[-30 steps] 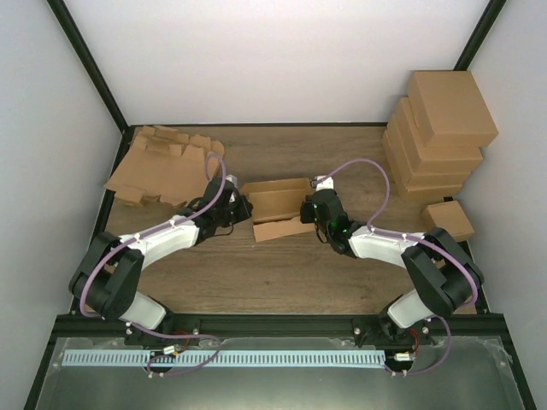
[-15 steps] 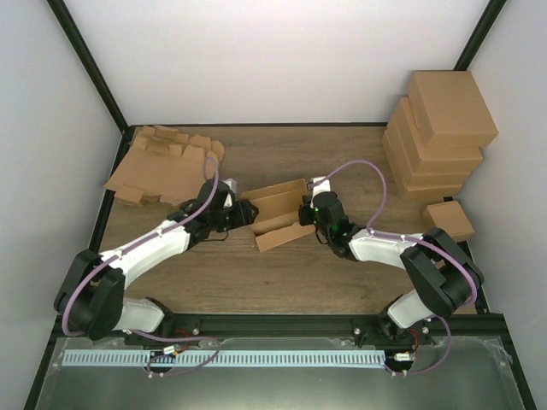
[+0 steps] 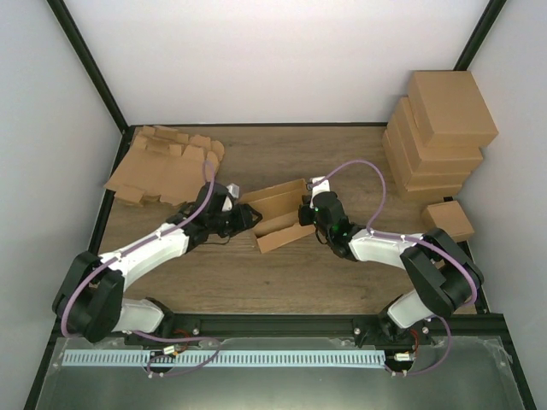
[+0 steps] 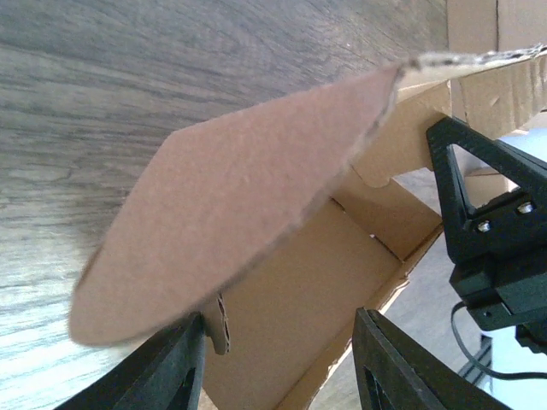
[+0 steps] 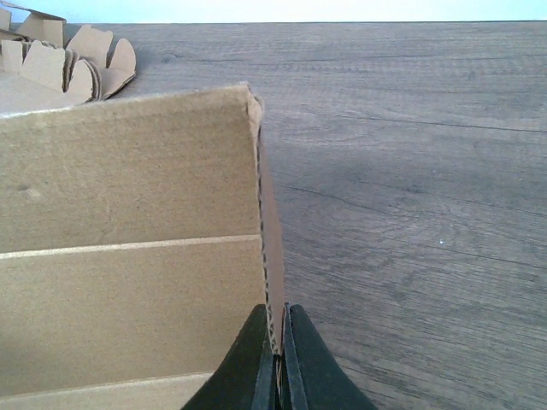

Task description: Fold the paper box

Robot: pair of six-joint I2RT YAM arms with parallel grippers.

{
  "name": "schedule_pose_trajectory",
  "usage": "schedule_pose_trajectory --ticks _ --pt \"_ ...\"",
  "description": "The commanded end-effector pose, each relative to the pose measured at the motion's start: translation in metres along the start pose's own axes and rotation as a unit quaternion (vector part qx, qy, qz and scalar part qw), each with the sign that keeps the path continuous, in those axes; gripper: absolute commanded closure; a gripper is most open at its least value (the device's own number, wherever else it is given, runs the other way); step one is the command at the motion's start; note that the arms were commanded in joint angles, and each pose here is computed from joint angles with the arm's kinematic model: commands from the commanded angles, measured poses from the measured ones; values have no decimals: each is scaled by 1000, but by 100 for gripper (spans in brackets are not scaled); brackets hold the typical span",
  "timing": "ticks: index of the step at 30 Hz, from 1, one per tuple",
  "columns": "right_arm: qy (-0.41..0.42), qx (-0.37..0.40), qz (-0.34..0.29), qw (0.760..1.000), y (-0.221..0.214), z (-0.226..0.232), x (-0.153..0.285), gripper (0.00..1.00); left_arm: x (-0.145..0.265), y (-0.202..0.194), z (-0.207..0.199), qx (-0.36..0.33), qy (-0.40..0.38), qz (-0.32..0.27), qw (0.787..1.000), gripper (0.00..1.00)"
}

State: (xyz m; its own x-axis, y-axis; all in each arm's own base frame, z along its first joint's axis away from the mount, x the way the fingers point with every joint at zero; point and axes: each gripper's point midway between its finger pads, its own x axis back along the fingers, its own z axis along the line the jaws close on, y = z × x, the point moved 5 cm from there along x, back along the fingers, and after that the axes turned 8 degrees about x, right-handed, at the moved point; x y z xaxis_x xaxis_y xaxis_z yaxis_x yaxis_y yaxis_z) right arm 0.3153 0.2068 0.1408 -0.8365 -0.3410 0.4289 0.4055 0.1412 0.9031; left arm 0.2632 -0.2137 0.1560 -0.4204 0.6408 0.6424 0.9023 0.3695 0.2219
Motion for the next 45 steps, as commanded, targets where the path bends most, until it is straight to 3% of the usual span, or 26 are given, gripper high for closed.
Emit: schedule_pose_trajectory --ticks 1,17,22,26,30,38,43,45 --pt "3 5 -2 1000 4 4 3 99 -5 -5 -5 31 -36 20 999 50" --pt "3 4 -5 1000 5 3 5 99 -24 -11 11 34 -21 33 999 50" --pt "-1 7 -3 1000 4 3 2 99 -4 -10 7 -13 7 22 1000 32" --pt "-2 7 -3 1000 5 3 1 99 22 -13 9 -38 42 12 998 8" --pt "-2 11 -4 1000 6 3 1 99 47 -15 10 -52 58 -4 997 0" --pt "10 18 -3 1000 4 6 2 99 69 19 -23 -140 65 -41 987 0" --pt "27 28 -1 999 4 10 3 99 74 52 -53 -238 90 -65 965 0" --pt "33 32 1 999 4 11 2 99 63 56 -63 -287 80 -41 954 8"
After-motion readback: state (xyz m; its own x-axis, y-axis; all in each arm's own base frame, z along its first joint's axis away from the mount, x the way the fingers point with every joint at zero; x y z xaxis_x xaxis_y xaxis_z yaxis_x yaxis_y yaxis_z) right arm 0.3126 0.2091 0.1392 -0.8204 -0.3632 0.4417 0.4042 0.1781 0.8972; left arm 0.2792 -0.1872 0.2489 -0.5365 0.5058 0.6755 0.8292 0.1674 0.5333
